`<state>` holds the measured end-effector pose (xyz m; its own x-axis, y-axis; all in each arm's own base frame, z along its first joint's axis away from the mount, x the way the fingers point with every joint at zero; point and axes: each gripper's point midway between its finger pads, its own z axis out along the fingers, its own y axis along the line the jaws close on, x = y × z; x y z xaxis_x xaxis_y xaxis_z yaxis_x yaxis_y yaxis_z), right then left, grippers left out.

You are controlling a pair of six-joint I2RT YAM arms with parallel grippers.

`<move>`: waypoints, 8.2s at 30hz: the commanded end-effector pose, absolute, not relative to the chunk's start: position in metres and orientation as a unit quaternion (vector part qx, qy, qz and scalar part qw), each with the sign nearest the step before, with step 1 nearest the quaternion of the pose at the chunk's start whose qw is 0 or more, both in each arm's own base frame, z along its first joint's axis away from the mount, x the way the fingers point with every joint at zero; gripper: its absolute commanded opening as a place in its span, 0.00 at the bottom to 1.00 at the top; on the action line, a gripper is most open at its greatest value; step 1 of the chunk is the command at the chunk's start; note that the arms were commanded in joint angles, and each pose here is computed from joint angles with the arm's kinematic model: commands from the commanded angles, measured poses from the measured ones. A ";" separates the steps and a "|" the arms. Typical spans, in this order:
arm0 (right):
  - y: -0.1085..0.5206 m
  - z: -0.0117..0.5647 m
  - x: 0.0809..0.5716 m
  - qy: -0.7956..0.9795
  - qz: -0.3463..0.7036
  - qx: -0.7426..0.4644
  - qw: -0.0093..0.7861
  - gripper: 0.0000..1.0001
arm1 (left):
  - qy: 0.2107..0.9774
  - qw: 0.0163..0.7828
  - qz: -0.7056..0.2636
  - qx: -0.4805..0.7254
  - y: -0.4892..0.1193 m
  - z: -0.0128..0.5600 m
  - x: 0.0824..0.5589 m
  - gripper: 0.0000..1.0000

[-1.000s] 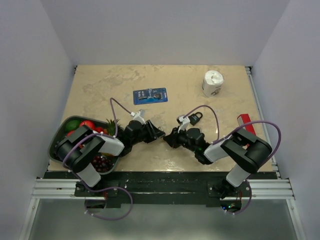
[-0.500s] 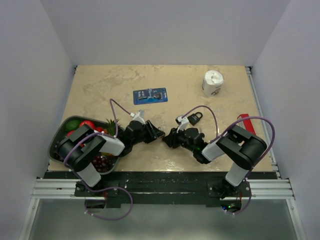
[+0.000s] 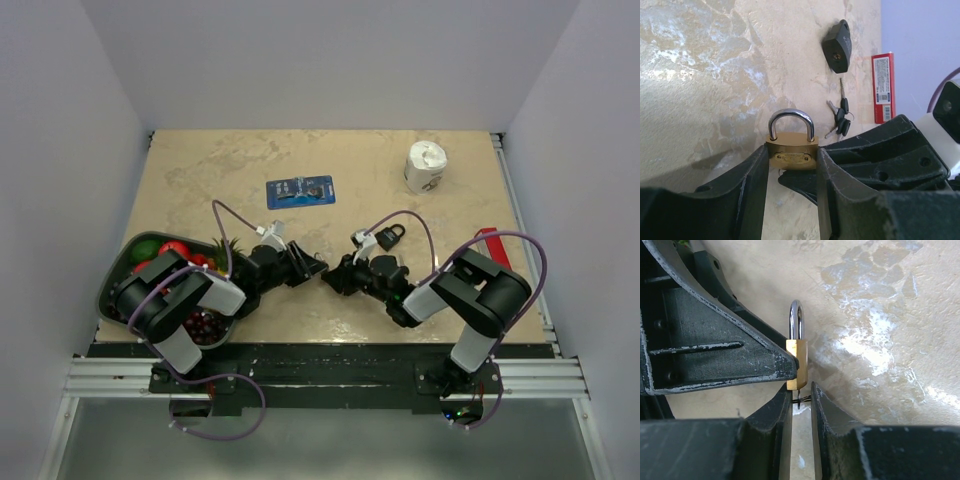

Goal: Unlock with the key

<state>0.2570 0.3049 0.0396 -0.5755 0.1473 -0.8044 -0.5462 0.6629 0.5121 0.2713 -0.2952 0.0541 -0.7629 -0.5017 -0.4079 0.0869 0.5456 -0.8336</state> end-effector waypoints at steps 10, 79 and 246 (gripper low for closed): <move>0.318 0.113 0.257 0.713 0.522 -0.099 0.457 0.00 | 0.724 0.360 -0.588 -0.030 -0.309 0.120 0.246 0.00; 0.287 0.128 0.243 0.731 0.429 -0.208 0.488 0.44 | 0.788 0.383 -0.482 -0.016 -0.288 0.143 0.256 0.00; 0.355 0.150 0.272 0.781 0.443 -0.195 0.393 0.00 | 0.750 0.493 -0.426 0.112 -0.275 0.162 0.250 0.00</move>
